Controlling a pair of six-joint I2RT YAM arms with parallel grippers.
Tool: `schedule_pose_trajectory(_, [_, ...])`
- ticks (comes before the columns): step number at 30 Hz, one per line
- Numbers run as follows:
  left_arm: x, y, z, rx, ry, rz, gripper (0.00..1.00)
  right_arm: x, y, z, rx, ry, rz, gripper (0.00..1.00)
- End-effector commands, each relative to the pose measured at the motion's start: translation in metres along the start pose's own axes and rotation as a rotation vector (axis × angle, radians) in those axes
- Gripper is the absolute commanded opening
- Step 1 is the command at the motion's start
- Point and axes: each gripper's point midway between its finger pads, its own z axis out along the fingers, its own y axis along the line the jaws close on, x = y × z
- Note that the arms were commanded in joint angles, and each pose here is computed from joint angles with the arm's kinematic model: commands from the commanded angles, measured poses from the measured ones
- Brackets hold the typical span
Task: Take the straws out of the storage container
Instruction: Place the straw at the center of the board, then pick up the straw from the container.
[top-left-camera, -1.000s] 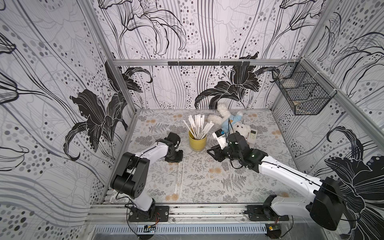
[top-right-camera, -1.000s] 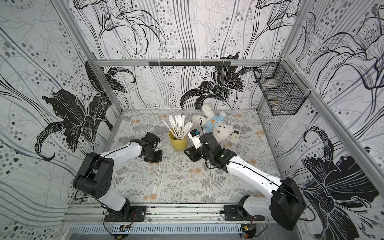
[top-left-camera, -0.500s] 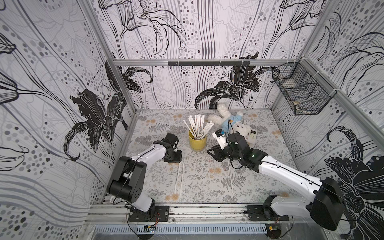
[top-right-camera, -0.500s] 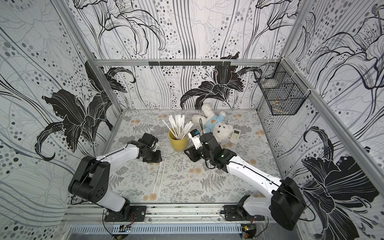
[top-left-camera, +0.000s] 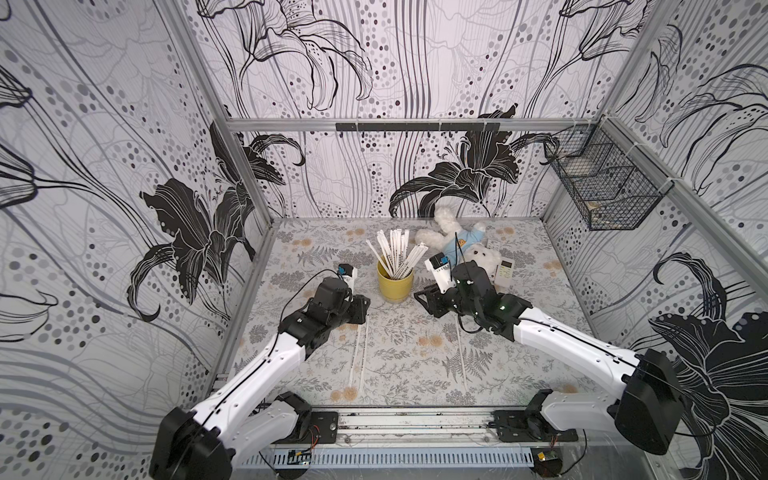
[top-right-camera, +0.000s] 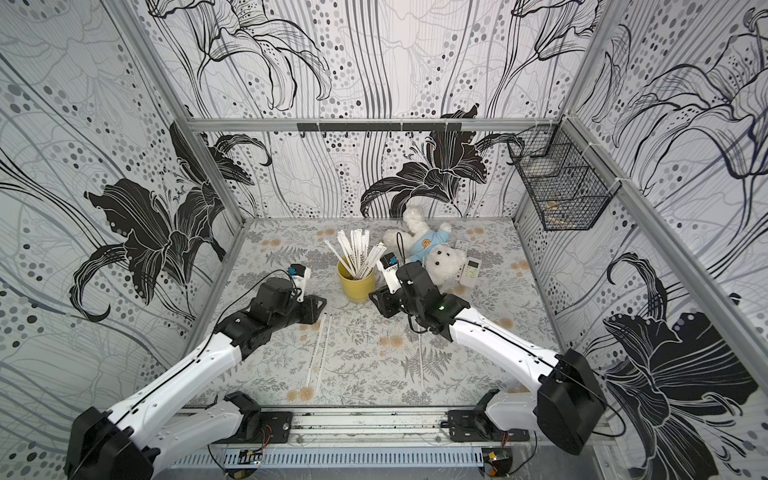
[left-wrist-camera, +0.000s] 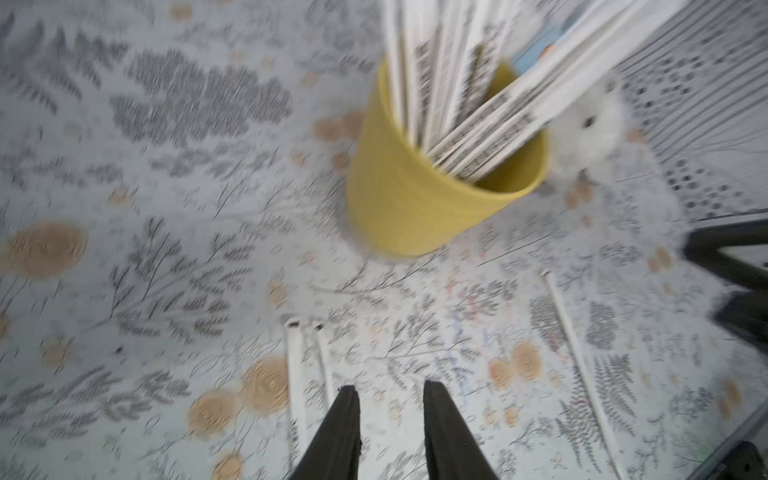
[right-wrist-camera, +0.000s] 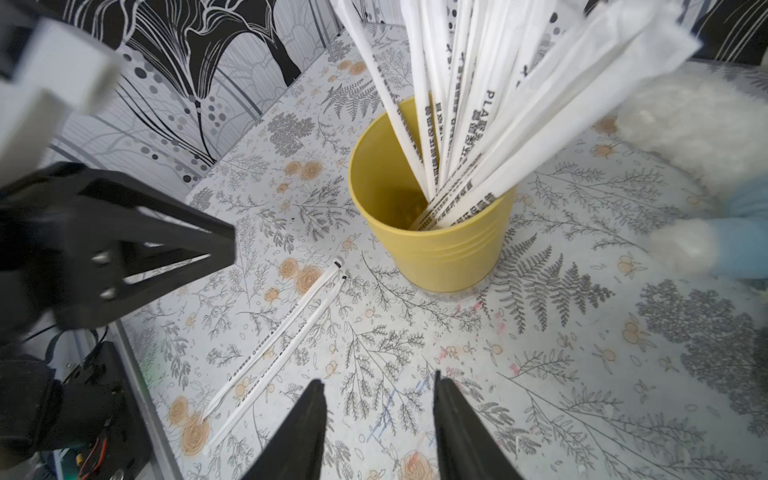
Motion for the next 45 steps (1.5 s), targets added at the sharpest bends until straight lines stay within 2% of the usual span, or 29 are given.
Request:
schedule_pose_trajectory(1, [-0.027,-0.034,-0.009,0.092,-0.203,0.078,0.32,-0.029,-0.008,0.003,0.071,-0.088,-0.028,0.45])
schedule_pose_trajectory(3, [-0.029,-0.055,-0.012,0.145,-0.266,0.149,0.32,-0.039,-0.011,0.008,0.088,-0.122,-0.023,0.45])
schedule_pose_trajectory(6, [-0.035,-0.061,-0.013,0.140,-0.360,0.179,0.32,-0.055,-0.006,0.019,0.075,-0.149,-0.018,0.44])
schedule_pose_trajectory(11, [-0.047,-0.039,-0.022,0.068,-0.517,0.083,0.28,-0.080,0.013,0.048,-0.005,-0.124,-0.075,0.43])
schedule_pose_trajectory(14, [-0.048,-0.027,-0.025,0.028,-0.568,0.059,0.26,-0.090,0.017,0.065,-0.015,-0.097,-0.144,0.43])
schedule_pose_trajectory(18, [-0.045,-0.017,-0.017,-0.014,-0.565,0.062,0.28,-0.103,0.017,0.087,0.000,-0.077,-0.219,0.43])
schedule_pose_trajectory(24, [-0.043,0.015,0.004,-0.043,-0.516,-0.024,0.30,-0.119,0.022,0.114,-0.008,-0.054,-0.275,0.44])
schedule_pose_trajectory(29, [-0.043,0.036,0.003,-0.050,-0.538,-0.066,0.30,-0.119,0.022,0.130,-0.007,-0.034,-0.291,0.44])
schedule_pose_trajectory(37, [-0.039,0.043,0.000,-0.056,-0.538,-0.061,0.30,-0.114,0.021,0.157,-0.007,0.008,-0.309,0.44])
schedule_pose_trajectory(40, [-0.039,0.044,0.000,-0.058,-0.534,-0.052,0.30,-0.112,0.020,0.166,-0.001,0.024,-0.312,0.42])
schedule_pose_trajectory(45, [-0.038,0.042,0.001,-0.054,-0.529,-0.045,0.30,-0.115,0.019,0.167,0.032,0.023,-0.325,0.30])
